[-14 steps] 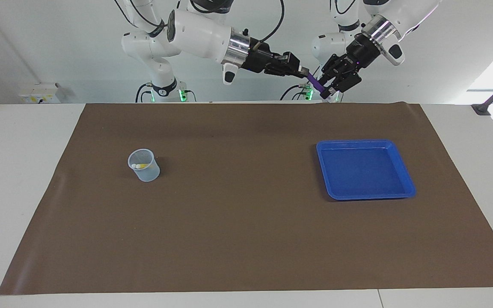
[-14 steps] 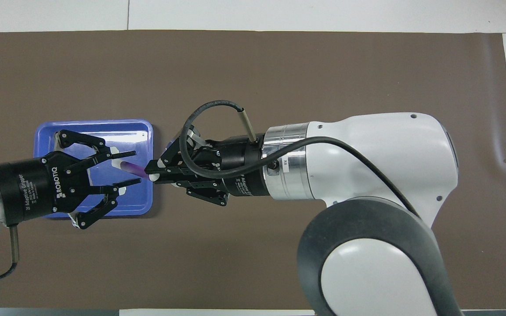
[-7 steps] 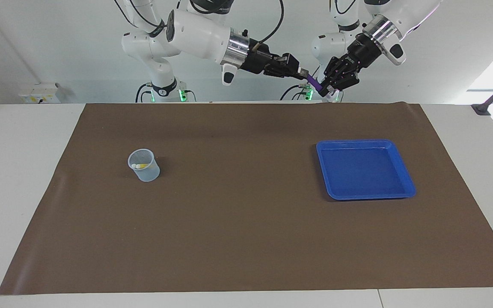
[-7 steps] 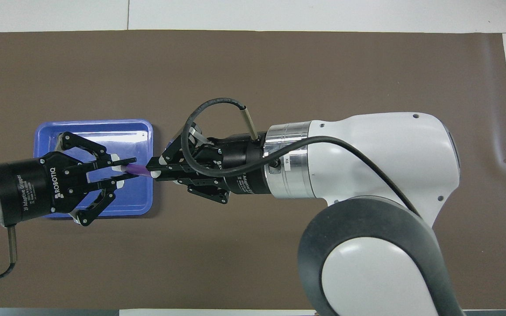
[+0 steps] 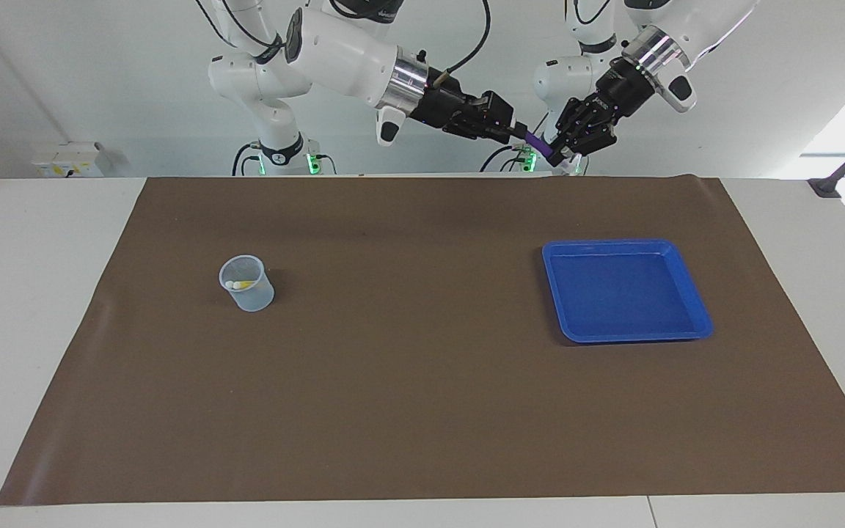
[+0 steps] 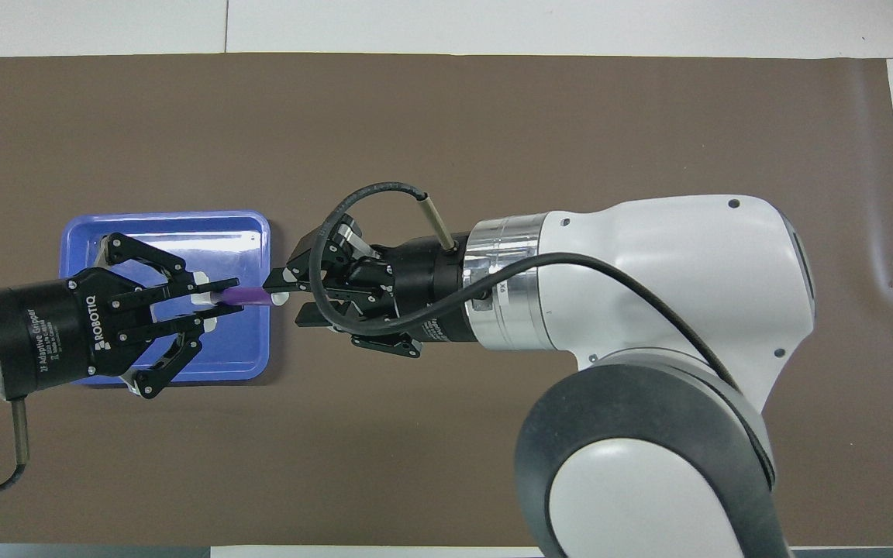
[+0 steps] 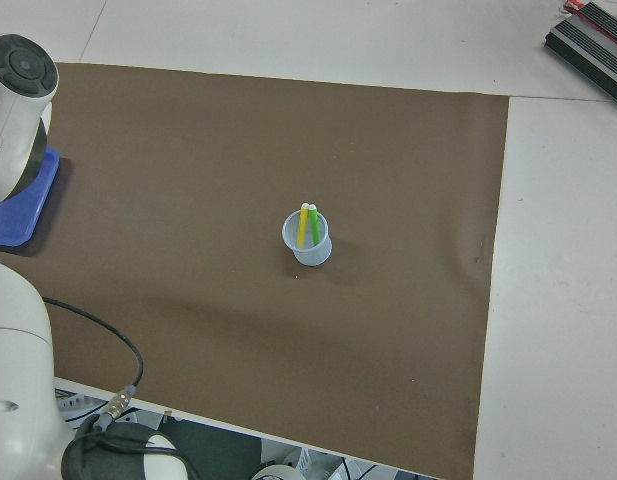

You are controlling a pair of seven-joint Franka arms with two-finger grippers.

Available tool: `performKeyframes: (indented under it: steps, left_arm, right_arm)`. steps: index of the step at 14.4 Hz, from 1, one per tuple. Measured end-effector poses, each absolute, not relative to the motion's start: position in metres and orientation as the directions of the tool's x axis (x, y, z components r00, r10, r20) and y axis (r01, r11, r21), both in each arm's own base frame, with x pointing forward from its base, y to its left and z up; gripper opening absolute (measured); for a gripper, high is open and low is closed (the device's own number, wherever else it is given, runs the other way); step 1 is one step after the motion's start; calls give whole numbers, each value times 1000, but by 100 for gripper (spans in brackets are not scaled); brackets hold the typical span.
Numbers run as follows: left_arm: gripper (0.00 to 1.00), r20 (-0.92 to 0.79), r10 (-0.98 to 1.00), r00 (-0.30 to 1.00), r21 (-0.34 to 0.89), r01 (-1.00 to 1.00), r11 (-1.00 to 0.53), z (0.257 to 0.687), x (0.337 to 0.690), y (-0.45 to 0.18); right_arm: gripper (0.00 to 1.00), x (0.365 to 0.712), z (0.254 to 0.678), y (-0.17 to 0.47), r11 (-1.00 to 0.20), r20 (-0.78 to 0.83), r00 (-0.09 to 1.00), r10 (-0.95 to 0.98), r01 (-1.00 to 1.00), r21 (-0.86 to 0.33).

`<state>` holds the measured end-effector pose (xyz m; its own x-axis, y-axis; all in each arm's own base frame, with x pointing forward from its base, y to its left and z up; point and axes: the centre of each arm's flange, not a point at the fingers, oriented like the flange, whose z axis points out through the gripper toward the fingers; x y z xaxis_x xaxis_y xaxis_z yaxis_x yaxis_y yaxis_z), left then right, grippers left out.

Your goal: Right arm passes pens to left for tray arrangement

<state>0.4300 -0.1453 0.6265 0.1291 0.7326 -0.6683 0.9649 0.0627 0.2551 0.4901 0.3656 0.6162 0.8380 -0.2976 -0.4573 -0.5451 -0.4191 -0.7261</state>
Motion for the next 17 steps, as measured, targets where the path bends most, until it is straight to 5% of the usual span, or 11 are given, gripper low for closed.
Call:
performKeyframes:
  steps: [3, 9, 17]
  left_arm:
    - [18, -668, 736, 114, 258, 962, 86, 627, 433, -135]
    - [18, -585, 768, 261, 357, 933, -45, 596, 455, -96]
    - [18, -261, 659, 705, 347, 706, -618, 483, 505, -27]
  right_arm:
    - [99, 500, 610, 325, -571, -340, 874, -348, -485, -662]
    - [100, 524, 595, 234, -766, -171, 883, -438, -466, -444]
    - [100, 542, 572, 150, -915, 16, 941, -337, -324, -240]
